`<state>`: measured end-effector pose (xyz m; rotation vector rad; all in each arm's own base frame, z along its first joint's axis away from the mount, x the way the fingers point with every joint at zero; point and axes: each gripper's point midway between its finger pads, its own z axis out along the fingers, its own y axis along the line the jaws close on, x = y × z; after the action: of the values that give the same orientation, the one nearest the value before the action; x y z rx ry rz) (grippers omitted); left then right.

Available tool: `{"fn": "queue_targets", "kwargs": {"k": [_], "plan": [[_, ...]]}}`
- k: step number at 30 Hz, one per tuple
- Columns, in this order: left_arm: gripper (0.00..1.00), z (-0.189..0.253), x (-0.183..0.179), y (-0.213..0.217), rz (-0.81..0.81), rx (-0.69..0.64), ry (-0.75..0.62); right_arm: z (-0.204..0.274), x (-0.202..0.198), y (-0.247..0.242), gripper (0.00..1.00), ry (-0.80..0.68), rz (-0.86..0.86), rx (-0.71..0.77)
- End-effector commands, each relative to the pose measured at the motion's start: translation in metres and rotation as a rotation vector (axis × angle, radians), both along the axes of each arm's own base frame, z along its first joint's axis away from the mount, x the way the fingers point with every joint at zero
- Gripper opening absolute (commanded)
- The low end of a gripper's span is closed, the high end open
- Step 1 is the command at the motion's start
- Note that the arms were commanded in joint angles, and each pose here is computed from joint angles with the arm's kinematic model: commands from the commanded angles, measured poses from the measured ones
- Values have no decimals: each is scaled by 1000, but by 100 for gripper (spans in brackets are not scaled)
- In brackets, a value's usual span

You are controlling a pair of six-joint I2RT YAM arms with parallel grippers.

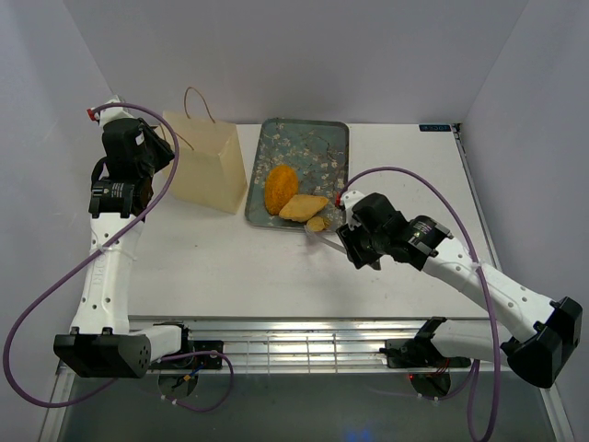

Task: Place the fake bread into the paper bag

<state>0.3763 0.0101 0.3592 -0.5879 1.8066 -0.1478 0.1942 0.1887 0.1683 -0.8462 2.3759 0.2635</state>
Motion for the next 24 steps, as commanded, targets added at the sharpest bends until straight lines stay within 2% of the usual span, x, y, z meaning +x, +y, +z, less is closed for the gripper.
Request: {"fn": "queue_targets", "kwargs": {"k": [1, 10, 17, 24], "plan": [[40, 10, -6, 1, -6, 5, -32, 25, 10, 8, 50, -89, 40, 34], [40, 6, -4, -2, -15, -10, -24, 29, 17, 16, 50, -118, 79, 23], [40, 3, -4, -1, -12, -6, -19, 19, 27, 21, 48, -130, 119, -45], [40, 8, -5, 1, -5, 7, -27, 9, 33, 16, 42, -134, 100, -112]]}}
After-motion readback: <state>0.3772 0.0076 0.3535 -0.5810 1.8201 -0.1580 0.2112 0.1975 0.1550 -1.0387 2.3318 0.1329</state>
